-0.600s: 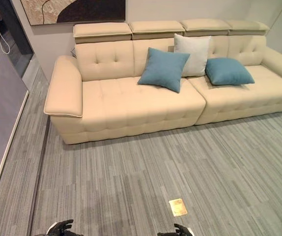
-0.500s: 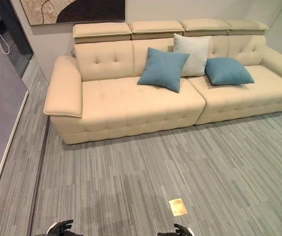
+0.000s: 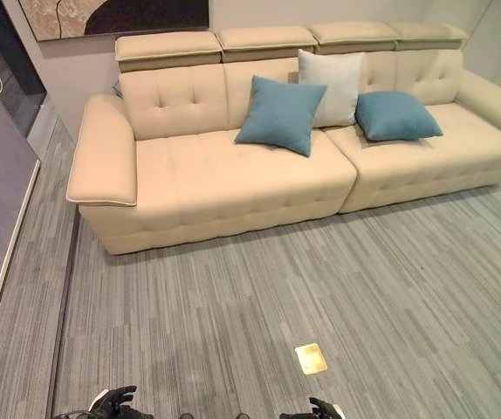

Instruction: Pick up all the scattered cushions and arrange them neatly on the sofa.

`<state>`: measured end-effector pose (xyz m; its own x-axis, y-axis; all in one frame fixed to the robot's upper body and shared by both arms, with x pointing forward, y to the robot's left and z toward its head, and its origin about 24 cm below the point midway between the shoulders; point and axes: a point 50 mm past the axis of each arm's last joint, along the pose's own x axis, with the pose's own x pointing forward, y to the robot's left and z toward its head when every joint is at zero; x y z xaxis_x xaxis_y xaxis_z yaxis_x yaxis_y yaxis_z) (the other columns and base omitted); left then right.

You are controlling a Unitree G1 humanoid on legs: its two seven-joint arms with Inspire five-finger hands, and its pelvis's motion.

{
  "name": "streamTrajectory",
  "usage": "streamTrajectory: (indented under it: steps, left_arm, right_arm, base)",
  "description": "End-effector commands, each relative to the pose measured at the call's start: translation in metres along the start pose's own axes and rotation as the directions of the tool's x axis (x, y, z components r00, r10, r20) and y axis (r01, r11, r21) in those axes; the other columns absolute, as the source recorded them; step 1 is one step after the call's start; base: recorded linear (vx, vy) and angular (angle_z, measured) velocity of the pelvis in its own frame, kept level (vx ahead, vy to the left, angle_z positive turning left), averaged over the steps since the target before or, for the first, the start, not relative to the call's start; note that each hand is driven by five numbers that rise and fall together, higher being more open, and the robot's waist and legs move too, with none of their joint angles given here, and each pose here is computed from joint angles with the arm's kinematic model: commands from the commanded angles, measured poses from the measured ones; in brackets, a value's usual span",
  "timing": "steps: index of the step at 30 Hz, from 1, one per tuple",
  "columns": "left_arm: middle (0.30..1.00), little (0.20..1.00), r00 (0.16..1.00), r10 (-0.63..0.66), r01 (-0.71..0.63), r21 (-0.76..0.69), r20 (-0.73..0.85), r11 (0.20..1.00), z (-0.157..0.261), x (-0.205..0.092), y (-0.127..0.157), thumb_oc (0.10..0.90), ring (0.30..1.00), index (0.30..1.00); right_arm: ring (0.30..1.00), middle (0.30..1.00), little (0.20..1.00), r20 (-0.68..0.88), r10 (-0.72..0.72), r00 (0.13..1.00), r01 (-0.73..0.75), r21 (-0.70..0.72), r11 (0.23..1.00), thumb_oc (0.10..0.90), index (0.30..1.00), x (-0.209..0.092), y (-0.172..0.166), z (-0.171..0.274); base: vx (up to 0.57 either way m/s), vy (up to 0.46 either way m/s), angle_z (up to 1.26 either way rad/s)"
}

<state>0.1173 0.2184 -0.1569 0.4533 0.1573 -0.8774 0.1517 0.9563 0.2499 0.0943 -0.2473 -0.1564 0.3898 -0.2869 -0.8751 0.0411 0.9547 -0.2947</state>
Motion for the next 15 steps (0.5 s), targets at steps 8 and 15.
streamTrajectory:
  steps: [8,15]
  left_arm:
    - [0.9,0.9,0.996,0.036,-0.036,-0.003,0.086,0.999,0.028,0.005,0.005,0.8,0.9,0.9]
    - [0.9,0.9,0.996,0.068,-0.068,-0.004,0.049,0.998,0.013,0.002,0.018,0.8,0.9,0.9]
  right_arm:
    - [0.9,0.9,0.9,0.075,-0.05,0.996,0.051,-0.005,0.999,0.8,0.9,0.004,-0.012,0.024]
    - [0.9,0.9,0.9,0.148,-0.009,0.989,0.008,0.007,1.0,0.8,0.9,0.004,0.001,0.045]
  base:
    - [0.07,0.07,-0.09]
    - [0.19,0.298,-0.83]
